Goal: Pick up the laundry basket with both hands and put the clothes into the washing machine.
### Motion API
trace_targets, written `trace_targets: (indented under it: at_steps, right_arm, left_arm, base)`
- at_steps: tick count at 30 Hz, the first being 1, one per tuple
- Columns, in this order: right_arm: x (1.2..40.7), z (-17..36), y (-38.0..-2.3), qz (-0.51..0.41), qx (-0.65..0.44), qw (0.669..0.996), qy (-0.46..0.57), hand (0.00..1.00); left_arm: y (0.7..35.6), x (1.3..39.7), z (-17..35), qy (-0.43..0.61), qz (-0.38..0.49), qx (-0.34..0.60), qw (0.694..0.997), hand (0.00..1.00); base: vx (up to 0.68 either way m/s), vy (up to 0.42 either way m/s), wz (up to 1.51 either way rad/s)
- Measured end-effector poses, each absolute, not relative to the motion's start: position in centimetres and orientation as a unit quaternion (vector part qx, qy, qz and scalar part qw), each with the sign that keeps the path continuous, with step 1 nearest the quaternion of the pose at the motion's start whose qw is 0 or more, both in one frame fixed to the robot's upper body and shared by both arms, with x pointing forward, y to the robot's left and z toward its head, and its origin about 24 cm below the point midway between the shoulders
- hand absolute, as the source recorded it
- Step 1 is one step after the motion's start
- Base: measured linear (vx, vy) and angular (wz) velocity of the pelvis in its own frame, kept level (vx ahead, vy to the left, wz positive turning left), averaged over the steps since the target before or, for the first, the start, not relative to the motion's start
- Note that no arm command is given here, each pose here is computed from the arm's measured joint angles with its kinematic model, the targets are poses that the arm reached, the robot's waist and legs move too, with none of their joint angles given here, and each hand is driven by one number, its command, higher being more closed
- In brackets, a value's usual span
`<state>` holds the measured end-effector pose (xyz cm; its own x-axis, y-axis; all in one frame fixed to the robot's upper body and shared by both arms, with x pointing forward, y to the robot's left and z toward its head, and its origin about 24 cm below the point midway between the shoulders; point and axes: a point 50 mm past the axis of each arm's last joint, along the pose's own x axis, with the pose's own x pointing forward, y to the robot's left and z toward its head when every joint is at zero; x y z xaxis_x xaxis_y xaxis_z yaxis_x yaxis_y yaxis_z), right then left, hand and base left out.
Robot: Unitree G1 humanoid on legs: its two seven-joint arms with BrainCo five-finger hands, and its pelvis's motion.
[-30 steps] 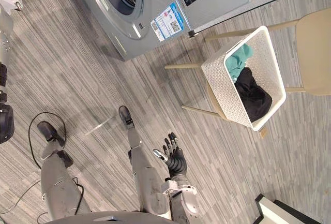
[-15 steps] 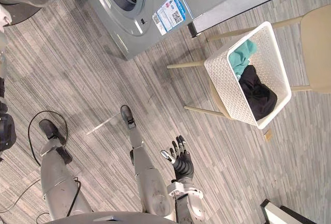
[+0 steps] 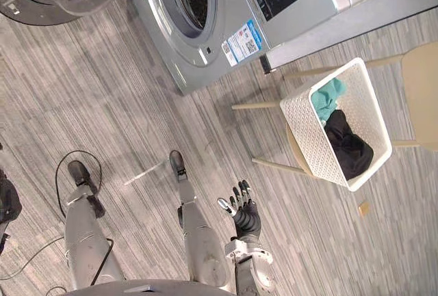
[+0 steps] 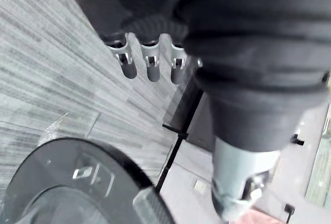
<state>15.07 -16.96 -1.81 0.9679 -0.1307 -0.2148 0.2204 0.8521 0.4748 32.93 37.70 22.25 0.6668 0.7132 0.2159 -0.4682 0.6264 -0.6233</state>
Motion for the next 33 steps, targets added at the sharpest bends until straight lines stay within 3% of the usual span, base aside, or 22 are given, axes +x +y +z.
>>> trace_targets:
  at_steps: [6,11,15,16,19,23,29,33]
  right_arm:
    - [14.7,-2.1,-18.7,-0.113,0.23,0.962,0.094,0.0]
    - [14.1,-3.8,-19.9,-0.139,0.209,0.959,0.133,0.0]
    - [14.3,-5.7,-21.3,-0.167,0.182,0.953,0.175,0.0]
    - [14.3,-6.6,-21.7,-0.178,0.168,0.95,0.194,0.0]
    - [13.7,-9.1,-22.2,-0.195,0.157,0.933,0.259,0.0]
    - [11.2,-12.5,-22.5,-0.23,0.157,0.893,0.354,0.0]
    - [6.8,-15.6,-22.8,-0.275,0.159,0.827,0.463,0.0]
    - [5.7,-16.2,-22.8,-0.273,0.153,0.808,0.499,0.0]
  left_arm:
    - [38.7,31.0,15.7,-0.163,0.386,-0.286,0.862,0.0]
    - [36.3,28.5,6.7,-0.045,0.401,-0.251,0.88,0.0]
    - [30.9,25.0,-2.1,0.103,0.363,-0.217,0.9,0.0]
    - [28.0,22.8,-5.7,0.173,0.337,-0.212,0.901,0.0]
    - [22.7,17.2,-11.7,0.312,0.299,-0.216,0.876,0.0]
    - [19.5,11.3,-15.2,0.426,0.269,-0.201,0.84,0.0]
    - [19.0,7.0,-16.9,0.51,0.246,-0.171,0.806,0.0]
    - [19.5,6.5,-17.0,0.524,0.238,-0.165,0.801,0.0]
  base:
    - [-0.02,0.015,0.29]
    - [0.03,0.016,0.27]
    - [0.04,0.027,0.33]
    - [0.05,0.034,0.27]
    - [0.06,0.016,0.31]
    - [0.04,-0.02,0.31]
    - [0.04,-0.026,0.13]
    - [0.04,-0.014,-0.02]
